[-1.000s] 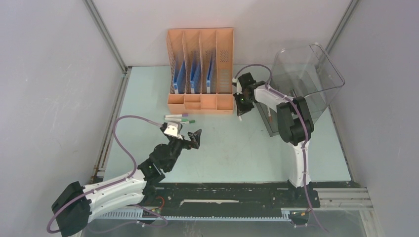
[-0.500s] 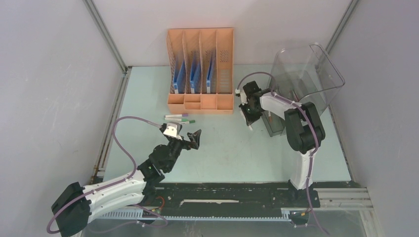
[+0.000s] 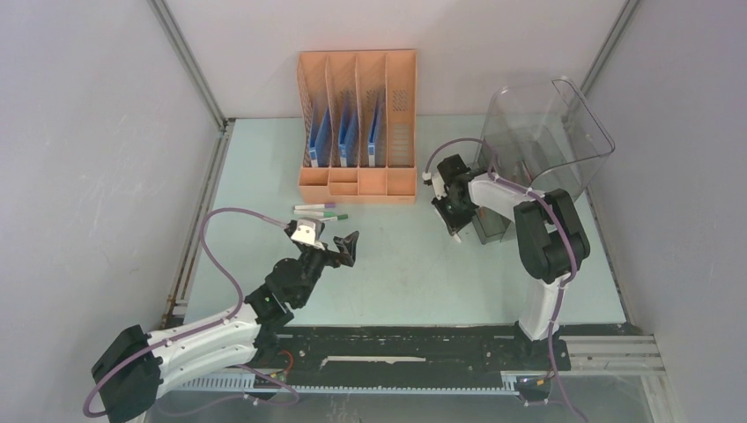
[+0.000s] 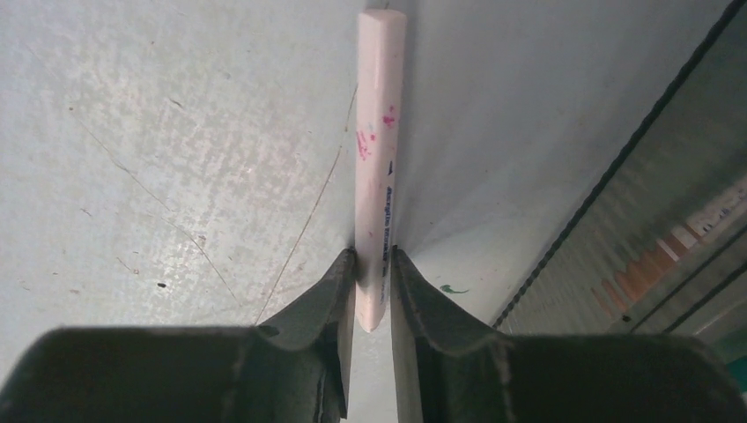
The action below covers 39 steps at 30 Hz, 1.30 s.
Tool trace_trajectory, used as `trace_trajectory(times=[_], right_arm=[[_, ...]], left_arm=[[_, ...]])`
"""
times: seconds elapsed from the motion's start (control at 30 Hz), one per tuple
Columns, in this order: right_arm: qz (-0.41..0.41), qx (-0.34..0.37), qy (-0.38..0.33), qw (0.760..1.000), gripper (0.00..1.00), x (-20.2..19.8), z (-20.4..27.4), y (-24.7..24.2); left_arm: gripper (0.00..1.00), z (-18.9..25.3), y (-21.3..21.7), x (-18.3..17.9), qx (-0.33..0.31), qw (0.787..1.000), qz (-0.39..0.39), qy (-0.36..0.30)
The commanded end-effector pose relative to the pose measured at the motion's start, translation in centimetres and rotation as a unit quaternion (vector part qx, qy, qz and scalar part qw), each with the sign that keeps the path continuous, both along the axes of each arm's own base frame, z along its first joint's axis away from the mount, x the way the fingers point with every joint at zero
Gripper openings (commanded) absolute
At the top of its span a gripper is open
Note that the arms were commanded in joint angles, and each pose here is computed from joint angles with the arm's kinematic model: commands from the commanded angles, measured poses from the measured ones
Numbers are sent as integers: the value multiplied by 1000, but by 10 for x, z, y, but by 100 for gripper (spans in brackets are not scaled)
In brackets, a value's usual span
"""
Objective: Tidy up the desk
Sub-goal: Pick up the stationery from the center of the board.
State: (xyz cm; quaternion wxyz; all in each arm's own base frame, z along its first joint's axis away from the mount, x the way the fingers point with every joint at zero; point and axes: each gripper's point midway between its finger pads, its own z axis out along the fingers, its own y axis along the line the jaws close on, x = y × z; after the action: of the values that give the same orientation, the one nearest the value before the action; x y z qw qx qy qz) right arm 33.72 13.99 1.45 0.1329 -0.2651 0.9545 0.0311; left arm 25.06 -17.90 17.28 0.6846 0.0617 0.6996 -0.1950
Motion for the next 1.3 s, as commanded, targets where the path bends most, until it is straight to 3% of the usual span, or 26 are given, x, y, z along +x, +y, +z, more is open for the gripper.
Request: trace_trajectory(times=[0.0, 0.27, 0.53, 0.77, 1.13, 1.27], right_arm=[[17, -49, 26, 998, 29, -14, -19, -15], [20, -53, 22, 998, 28, -5, -19, -11], [35, -45, 39, 998, 8, -15, -20, -2], [29, -27, 2, 999, 0, -8, 11, -3], [32, 73, -42, 996, 0, -16, 70, 6], [31, 93, -89, 991, 0, -10, 100, 3]], left_arm=[[100, 9, 4, 1, -7, 1000, 7, -17], [100, 9, 4, 1, -6, 1000, 7, -18], [100, 9, 4, 1, -8, 1000, 7, -18], [100, 10, 4, 1, -10, 1000, 7, -20], [100, 9, 5, 0, -11, 1000, 7, -20], [100, 9, 6, 0, -12, 1000, 8, -21]])
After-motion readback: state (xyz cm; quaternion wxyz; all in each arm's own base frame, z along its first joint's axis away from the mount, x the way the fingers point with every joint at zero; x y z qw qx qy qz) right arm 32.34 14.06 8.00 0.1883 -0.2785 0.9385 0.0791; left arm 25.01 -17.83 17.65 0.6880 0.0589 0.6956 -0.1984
